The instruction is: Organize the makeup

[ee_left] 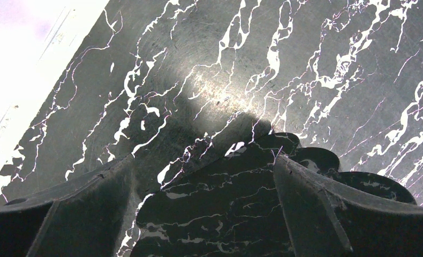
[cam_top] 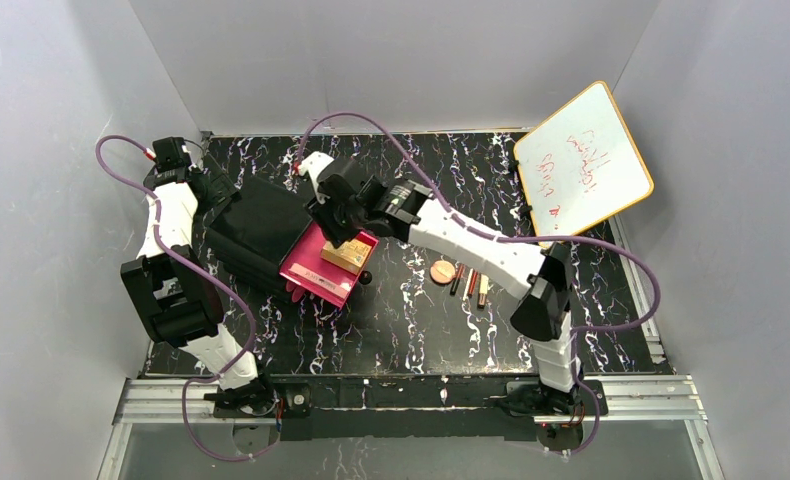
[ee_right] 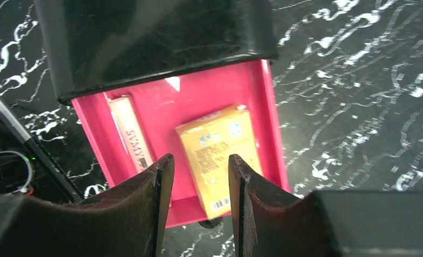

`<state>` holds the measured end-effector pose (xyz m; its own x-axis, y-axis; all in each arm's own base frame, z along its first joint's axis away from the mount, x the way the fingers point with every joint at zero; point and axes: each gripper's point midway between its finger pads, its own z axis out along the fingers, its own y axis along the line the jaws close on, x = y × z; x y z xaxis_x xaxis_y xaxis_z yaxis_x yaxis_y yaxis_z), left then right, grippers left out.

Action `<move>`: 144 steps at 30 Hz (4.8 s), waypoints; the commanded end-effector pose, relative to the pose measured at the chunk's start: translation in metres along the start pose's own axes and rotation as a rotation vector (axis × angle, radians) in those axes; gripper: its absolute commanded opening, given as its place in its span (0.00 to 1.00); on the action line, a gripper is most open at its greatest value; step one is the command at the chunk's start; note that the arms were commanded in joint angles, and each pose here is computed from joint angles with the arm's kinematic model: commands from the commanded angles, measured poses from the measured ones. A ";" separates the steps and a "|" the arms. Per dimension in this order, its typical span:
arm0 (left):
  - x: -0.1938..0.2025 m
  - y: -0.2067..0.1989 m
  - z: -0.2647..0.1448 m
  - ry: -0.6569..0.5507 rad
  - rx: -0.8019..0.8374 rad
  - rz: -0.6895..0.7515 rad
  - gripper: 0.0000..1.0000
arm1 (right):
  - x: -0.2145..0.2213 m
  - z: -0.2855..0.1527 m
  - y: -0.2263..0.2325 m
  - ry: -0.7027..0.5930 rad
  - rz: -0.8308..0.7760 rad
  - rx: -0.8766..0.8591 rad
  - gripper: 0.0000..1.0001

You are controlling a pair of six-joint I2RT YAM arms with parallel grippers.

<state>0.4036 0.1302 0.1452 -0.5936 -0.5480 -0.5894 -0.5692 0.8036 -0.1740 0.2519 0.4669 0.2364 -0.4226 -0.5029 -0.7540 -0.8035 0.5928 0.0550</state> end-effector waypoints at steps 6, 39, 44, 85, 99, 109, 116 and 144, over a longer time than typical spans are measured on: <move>0.015 -0.009 -0.012 0.060 0.031 0.050 0.98 | 0.057 -0.077 -0.038 0.076 -0.026 0.081 0.63; 0.020 -0.011 -0.007 0.076 0.030 0.055 0.98 | 0.081 0.010 -0.006 0.034 -0.007 -0.064 0.69; 0.020 -0.012 -0.007 0.078 0.031 0.056 0.98 | 0.053 0.016 -0.002 -0.004 -0.035 -0.073 0.69; 0.023 -0.015 -0.008 0.092 0.045 0.072 0.98 | -0.029 -0.006 -0.010 -0.136 -0.122 -0.004 0.71; 0.023 -0.015 -0.007 0.091 0.045 0.071 0.98 | -0.018 0.022 -0.023 -0.102 -0.158 0.063 0.71; 0.024 -0.015 -0.007 0.091 0.045 0.072 0.98 | -0.006 0.030 -0.023 -0.074 -0.164 0.062 0.71; 0.024 -0.014 -0.007 0.090 0.045 0.070 0.98 | -0.002 0.037 -0.010 -0.066 -0.156 0.025 0.71; 0.024 -0.016 -0.006 0.095 0.050 0.068 0.98 | -0.017 0.020 0.022 -0.073 -0.236 0.019 0.80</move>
<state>0.4092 0.1204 0.1484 -0.6057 -0.5303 -0.5932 -0.5360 0.8229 -0.1883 0.2410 0.5060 0.2030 -0.2464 -0.5990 -0.7619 -0.8774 0.4718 -0.0872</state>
